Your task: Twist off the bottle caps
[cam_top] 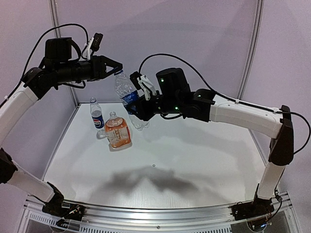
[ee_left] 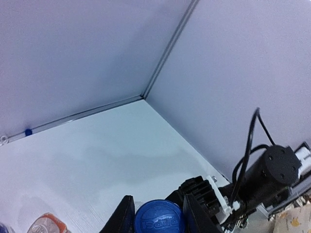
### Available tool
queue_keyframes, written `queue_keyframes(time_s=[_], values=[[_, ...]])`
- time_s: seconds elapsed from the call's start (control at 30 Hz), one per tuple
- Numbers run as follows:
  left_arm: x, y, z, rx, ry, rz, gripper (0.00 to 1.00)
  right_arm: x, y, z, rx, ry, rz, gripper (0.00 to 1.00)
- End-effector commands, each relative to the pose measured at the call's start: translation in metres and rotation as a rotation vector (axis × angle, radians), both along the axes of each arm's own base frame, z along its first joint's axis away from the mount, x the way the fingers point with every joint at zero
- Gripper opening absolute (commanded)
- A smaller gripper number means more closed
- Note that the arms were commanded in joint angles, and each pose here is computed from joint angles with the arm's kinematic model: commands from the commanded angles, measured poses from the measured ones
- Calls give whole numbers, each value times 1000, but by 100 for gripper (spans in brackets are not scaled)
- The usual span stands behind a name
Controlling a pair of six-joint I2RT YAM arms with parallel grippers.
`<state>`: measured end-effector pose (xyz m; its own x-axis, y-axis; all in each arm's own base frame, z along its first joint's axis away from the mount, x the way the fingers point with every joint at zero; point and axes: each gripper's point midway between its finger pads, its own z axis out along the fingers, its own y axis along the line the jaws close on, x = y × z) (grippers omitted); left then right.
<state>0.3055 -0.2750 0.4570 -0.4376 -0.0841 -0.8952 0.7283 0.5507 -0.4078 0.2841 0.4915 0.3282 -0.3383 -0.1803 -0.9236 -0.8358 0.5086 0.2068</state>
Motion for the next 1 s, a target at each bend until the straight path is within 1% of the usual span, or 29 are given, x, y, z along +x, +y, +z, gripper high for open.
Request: queue_keyframes(time_s=[0.0,0.1,0.17,0.27,0.3,0.33,0.4,0.47,0.57,0.7,0.8,0.9,0.97], values=[[28,15,-42,37,221,266,31,37,4,15,-11,-154,-175,35],[32,19,-49,39,279,378,34,46,8,14,-7,-201,-202,37],[32,22,-47,56,264,422,35,51,9,13,-10,-222,-221,37],[30,28,-40,61,250,451,36,52,10,12,-12,-236,-223,37],[29,29,-37,59,246,450,38,51,10,12,-11,-237,-216,37],[27,28,-35,56,241,441,42,50,10,12,-11,-237,-210,37],[24,23,-27,45,200,394,55,48,11,11,-6,-235,-199,37],[20,18,-16,34,149,346,66,46,10,10,1,-230,-192,37],[10,18,4,40,37,290,77,40,8,9,14,-221,-175,37],[-2,34,19,72,-88,293,91,34,3,14,38,-206,-161,37],[-25,34,26,78,-204,163,93,26,4,20,54,-193,-127,36],[-53,40,34,64,-324,21,96,8,9,29,91,-178,-21,37],[-67,47,40,36,-353,-59,98,-9,13,34,124,-156,71,36]])
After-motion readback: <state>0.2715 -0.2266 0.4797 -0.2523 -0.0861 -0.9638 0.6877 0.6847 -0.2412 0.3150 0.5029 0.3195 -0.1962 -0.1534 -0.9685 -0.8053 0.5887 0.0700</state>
